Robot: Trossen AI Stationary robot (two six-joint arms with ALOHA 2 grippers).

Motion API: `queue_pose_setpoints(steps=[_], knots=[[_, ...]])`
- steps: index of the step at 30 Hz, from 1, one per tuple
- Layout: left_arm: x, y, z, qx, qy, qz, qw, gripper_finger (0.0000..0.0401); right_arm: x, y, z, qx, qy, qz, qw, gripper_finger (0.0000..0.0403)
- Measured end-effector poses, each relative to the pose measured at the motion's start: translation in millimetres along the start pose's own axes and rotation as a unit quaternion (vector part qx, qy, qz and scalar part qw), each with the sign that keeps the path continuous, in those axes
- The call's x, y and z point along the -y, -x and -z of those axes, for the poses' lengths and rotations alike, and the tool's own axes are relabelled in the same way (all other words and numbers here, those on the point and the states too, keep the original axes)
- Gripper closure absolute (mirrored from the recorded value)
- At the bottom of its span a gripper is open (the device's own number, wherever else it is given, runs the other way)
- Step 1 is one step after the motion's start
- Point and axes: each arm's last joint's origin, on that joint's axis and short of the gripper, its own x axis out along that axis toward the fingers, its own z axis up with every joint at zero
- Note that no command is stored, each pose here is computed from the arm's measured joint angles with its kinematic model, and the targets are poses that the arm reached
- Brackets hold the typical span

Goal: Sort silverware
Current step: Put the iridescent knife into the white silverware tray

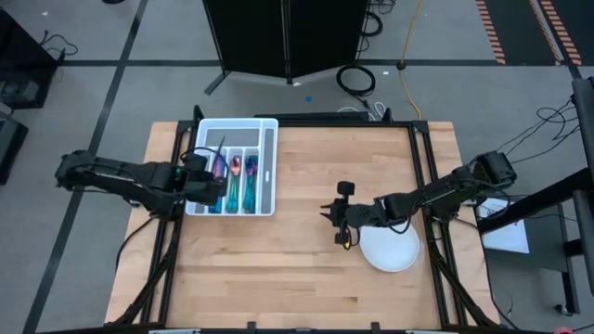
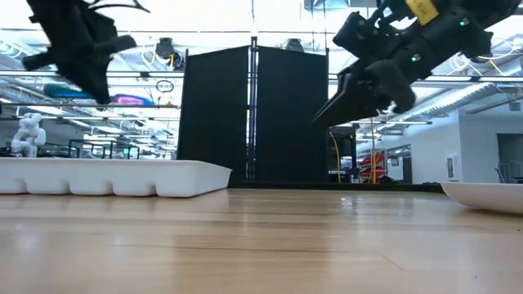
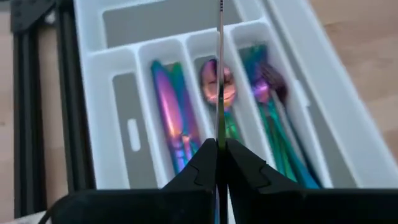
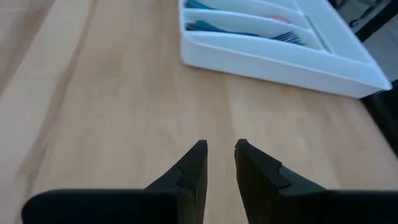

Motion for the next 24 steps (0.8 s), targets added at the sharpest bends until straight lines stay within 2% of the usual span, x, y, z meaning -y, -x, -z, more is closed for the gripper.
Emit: queue_pose_setpoints(steps=[10, 15, 24], knots=[[-13.8, -35.1, 29.5, -0.032, 0.058, -0.044, 0.997, 0.0379, 16.7, -7.0, -0.7, 0.002, -0.006, 0.022, 1.000, 0.0335], [-9.1, -45.4, 36.6, -0.030, 0.074, -0.017, 0.997, 0.0378, 19.7, -8.1, -0.4, 0.000, -0.009, 0.026, 1.000, 0.0335], [-13.7, -63.1, 50.0, -0.033, 0.072, -0.017, 0.997, 0.0378, 19.4, -8.1, -0.3, 0.000, -0.011, 0.025, 1.000, 0.0335]])
